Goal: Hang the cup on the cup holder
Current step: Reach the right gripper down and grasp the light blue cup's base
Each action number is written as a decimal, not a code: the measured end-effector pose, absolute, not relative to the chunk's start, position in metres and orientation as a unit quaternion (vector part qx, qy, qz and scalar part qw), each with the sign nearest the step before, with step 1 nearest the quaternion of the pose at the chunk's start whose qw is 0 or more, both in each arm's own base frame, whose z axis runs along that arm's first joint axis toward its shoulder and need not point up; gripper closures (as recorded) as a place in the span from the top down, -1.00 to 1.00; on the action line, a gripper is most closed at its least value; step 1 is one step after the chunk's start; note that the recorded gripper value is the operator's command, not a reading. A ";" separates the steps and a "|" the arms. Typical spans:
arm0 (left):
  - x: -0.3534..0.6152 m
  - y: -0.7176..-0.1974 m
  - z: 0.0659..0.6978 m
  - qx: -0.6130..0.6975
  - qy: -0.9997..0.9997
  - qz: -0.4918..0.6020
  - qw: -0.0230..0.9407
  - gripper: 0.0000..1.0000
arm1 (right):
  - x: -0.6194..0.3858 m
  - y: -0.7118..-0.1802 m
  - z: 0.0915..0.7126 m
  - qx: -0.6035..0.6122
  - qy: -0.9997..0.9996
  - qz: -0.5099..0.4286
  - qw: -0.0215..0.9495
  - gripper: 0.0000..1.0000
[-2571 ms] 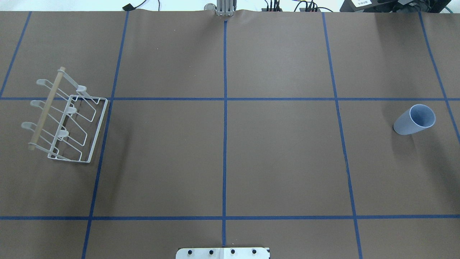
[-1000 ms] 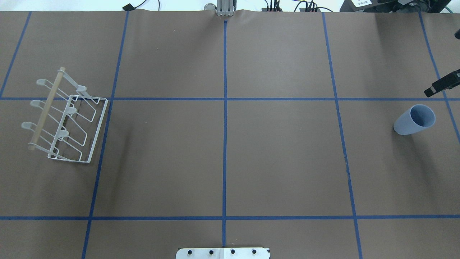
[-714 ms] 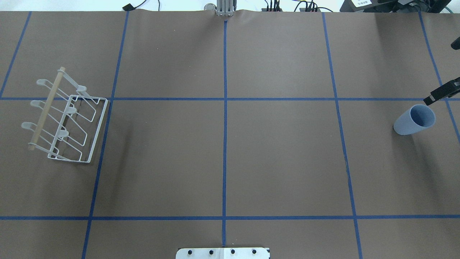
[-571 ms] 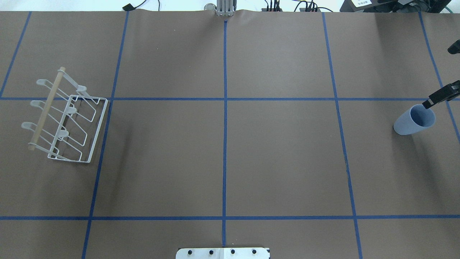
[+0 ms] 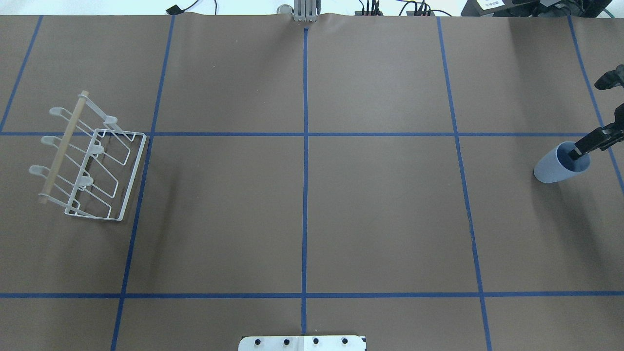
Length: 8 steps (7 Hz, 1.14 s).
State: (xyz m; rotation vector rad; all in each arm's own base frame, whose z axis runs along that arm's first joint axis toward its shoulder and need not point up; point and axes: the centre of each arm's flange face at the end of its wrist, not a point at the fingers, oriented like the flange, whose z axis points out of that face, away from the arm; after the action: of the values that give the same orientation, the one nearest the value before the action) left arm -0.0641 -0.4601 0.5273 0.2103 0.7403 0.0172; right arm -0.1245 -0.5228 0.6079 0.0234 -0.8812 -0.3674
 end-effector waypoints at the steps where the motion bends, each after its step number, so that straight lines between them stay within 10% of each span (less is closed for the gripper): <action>1: -0.064 -0.460 0.528 0.102 0.361 0.008 0.927 0.97 | -0.130 -0.522 0.612 0.006 -0.422 -0.180 0.889 -0.65; 2: -0.064 -0.460 0.528 0.102 0.361 0.008 0.927 0.97 | -0.134 -0.521 0.616 0.002 -0.416 -0.182 0.891 -1.00; 8: -0.064 -0.464 0.522 0.107 0.362 0.009 0.926 0.97 | -0.144 -0.521 0.584 0.031 -0.437 -0.202 0.876 -1.00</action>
State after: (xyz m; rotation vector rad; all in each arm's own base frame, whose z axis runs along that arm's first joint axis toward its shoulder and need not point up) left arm -0.0638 -0.4639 0.5221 0.2188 0.7416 0.0182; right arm -0.1439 -0.5213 0.5841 0.0639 -0.9125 -0.4227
